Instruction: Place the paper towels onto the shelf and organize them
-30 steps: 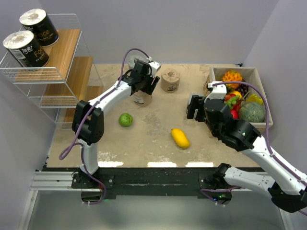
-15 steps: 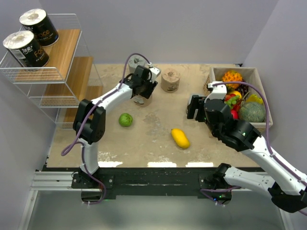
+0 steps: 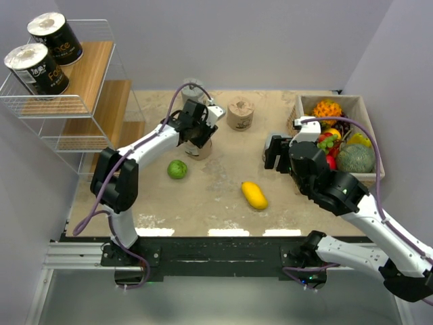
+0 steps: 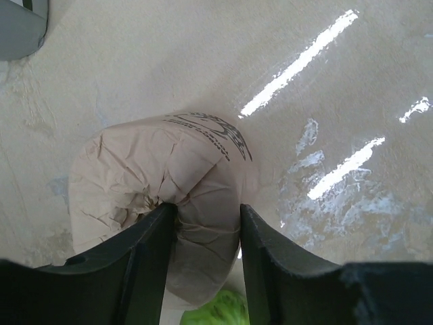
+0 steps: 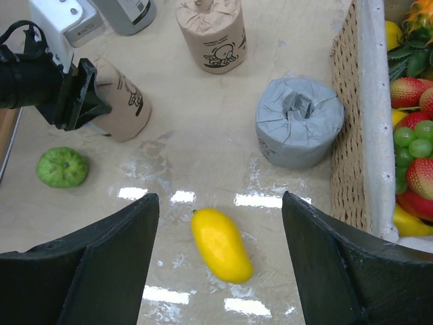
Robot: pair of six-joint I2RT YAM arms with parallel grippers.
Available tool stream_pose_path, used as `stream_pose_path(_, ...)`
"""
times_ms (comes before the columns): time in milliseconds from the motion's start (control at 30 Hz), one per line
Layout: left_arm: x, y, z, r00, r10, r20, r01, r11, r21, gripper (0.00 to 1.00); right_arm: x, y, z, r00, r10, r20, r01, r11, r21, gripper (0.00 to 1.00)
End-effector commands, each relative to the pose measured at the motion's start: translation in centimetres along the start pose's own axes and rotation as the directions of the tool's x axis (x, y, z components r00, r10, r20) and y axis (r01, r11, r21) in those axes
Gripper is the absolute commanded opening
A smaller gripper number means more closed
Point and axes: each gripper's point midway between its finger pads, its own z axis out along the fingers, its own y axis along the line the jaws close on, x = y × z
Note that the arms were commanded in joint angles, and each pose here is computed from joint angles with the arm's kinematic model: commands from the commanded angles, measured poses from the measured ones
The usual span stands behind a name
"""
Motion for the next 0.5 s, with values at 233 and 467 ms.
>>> stream_pose_path(233, -1.1, 0.4, -4.4, 0.999, -0.045, -0.004, 0.045, 0.999, -0.01, 0.64, -1.9, 0.1, -0.6, 0.998, 0.03, 0.058, -0.03, 0.999, -0.016, 0.77)
stream_pose_path(467, -5.0, 0.5, -5.7, 0.958, -0.252, 0.135, 0.258, 0.966, -0.024, 0.72, -1.3, 0.2, -0.5, 0.998, 0.026, 0.053, -0.025, 0.999, -0.023, 0.77)
